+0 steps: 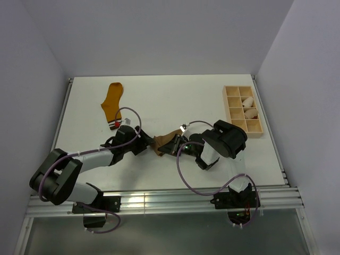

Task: Roll the socks
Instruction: Roll the sock at the center of the board.

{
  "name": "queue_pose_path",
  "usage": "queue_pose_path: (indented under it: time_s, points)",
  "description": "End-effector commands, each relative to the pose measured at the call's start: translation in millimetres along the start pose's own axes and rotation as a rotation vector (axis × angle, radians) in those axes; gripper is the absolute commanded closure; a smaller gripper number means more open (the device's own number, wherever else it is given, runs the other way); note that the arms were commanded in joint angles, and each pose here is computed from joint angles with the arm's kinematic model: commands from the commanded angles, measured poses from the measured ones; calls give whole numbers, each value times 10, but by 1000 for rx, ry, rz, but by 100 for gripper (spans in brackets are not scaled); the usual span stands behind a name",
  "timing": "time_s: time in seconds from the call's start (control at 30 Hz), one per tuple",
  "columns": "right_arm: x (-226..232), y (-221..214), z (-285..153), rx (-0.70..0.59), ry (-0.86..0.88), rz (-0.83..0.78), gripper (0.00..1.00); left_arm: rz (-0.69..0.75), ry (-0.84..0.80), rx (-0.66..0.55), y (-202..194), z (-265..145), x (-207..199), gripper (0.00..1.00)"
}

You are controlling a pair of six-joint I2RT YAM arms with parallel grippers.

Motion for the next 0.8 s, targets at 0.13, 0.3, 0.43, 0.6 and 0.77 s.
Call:
queue_pose_path:
  time_s: [0.13,0.3,0.43,0.6,0.77]
  points:
    - [-5,-41,-13,23,45,29,100,31,-11,33,-121,120,-13,33]
    - [-18,-30,-1,30,35,23,99,36,1,24,-115,170,3,36]
    - [-29,-33,11,41,25,18,98,35,20,17,-108,211,35,46]
    - [-33,-26,22,49,26,17,98,33,23,15,-111,233,47,64]
    - [-5,6,9,50,3,-29,92,35,28,15,-99,235,12,89]
Point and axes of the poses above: each gripper's point midway between its finger pads, its own z axis out along the fingers, its own x axis along the line the jaws close on, y = z × x, the point moved 5 cm from there along -z, back along the fingers, and after that the axes turned 5 degrees about -z, right-handed, at the moved point
